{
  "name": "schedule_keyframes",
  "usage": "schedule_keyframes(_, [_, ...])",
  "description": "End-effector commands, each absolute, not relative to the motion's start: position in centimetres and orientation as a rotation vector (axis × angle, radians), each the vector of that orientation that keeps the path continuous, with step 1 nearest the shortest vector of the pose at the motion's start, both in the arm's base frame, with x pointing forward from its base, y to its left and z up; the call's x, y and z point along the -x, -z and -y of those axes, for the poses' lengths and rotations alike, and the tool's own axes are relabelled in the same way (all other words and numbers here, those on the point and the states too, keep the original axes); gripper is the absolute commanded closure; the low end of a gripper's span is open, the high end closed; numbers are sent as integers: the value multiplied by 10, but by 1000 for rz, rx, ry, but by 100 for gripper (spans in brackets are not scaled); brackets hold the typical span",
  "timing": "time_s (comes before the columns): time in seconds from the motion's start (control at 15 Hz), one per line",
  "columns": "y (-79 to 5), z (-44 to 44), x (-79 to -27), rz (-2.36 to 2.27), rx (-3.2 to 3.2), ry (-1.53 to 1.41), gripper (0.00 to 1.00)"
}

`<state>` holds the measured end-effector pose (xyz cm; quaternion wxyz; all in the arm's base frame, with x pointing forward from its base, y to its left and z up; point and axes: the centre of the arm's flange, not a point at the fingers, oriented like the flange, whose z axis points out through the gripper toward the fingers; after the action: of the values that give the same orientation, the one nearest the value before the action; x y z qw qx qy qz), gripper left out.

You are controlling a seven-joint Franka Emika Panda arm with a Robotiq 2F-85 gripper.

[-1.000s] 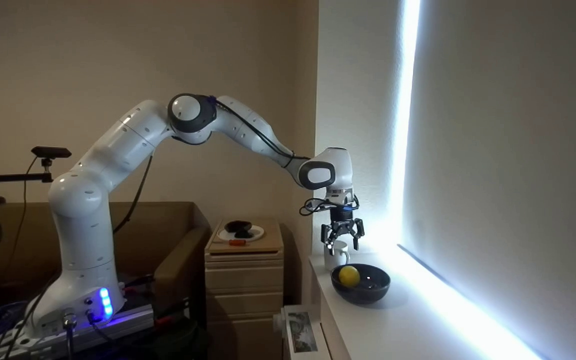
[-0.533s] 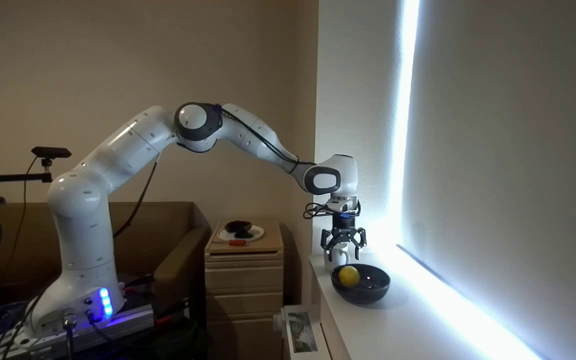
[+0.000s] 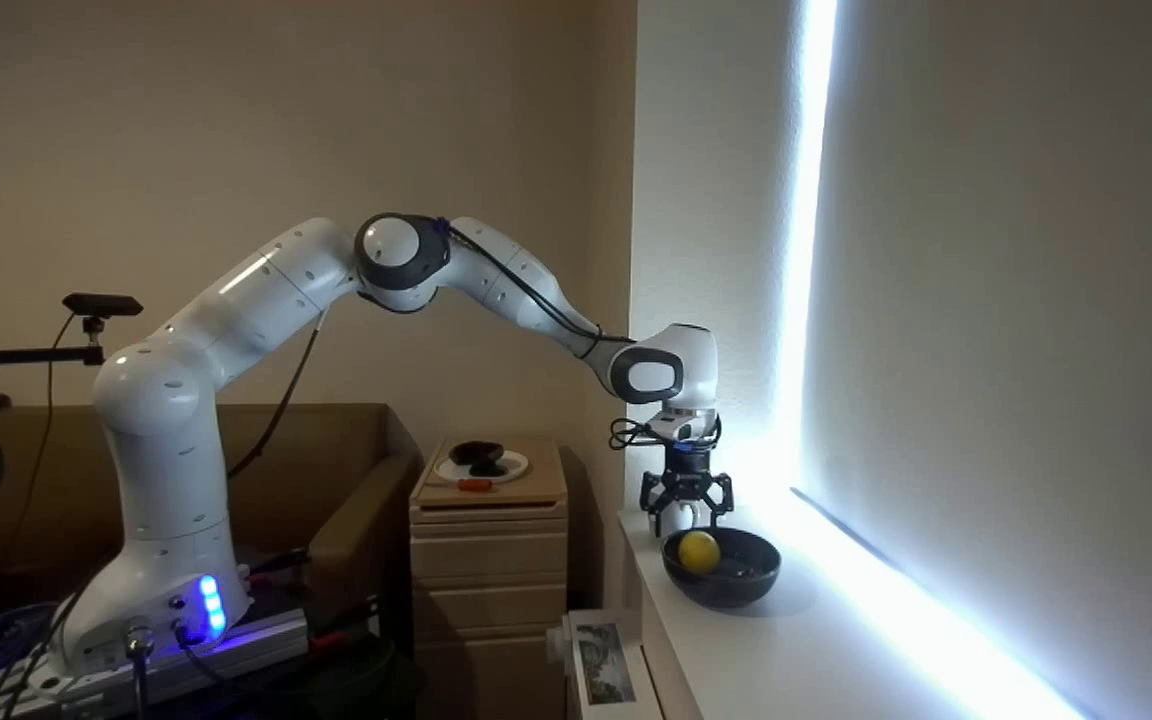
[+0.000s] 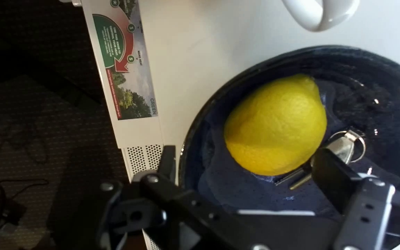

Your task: Remove the lemon from the bowl and place it on the nightstand

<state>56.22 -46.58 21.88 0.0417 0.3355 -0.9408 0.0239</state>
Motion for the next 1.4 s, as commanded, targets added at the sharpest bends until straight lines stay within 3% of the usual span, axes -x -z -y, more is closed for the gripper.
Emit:
schedule_keyframes(0.0, [-216, 475, -568, 2969, -920, -45, 0])
schedule_keyframes(1.33, [-190, 506, -582, 3078, -567, 58, 0])
